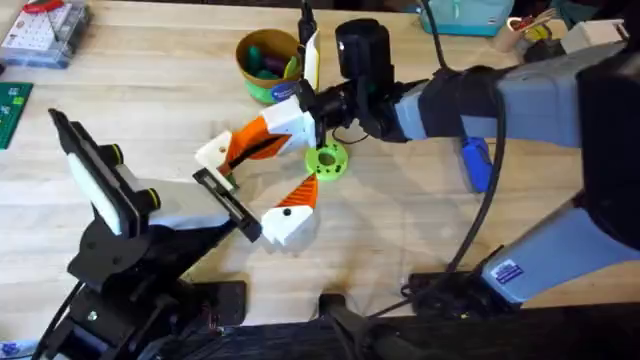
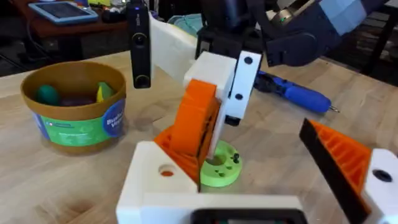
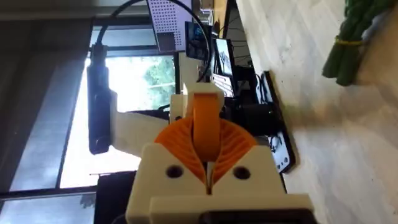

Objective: Pick up the gripper from the table and insert it into the empty holder that is missing its gripper. Then pick up a screw, insert it into the mounting hole, and use the screwdriver to tighten it. Finally, clean up the table by picking up the vegetable and placing it into the bucket.

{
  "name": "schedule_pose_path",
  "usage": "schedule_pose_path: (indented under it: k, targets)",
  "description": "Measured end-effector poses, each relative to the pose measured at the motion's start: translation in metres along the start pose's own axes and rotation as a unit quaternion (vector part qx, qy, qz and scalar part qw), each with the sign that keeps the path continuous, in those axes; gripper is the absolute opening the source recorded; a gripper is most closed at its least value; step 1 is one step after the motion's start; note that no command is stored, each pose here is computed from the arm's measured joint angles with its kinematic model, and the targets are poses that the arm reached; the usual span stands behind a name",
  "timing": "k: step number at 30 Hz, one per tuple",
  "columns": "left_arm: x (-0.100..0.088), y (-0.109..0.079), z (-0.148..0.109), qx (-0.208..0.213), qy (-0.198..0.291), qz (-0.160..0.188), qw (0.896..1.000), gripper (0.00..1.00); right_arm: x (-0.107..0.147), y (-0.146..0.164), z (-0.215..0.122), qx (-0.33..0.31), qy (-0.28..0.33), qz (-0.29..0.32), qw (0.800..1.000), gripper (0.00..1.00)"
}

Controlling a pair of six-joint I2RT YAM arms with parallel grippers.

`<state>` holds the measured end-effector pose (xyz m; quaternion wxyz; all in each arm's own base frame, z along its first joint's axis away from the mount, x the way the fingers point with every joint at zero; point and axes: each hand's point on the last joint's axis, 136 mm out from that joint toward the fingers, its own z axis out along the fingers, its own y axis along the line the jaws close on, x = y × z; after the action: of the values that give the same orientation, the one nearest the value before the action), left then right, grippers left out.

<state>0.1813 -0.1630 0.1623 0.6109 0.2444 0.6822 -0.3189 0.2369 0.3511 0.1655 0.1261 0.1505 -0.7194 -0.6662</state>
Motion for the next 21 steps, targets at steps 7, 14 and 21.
schedule_pose_path:
  k: [7, 14, 21]
  targets:
    - [-0.0001, 0.0001, 0.0000, 0.000, 0.000, -0.001, 1.000, 0.987, 0.0002, 0.0000, 0.0006, 0.000, 0.001, 0.000, 1.000, 0.006]
    - [-0.0002, 0.0000, 0.0000, 0.000, 0.000, -0.001, 1.000, 0.987, 0.0006, 0.0013, 0.0007, -0.002, 0.003, -0.005, 1.000, 0.006]
    - [-0.0004, 0.0003, 0.0000, -0.001, -0.001, -0.001, 1.000, 0.987, 0.0017, 0.0023, 0.0020, -0.003, 0.006, -0.009, 1.000, 0.006]
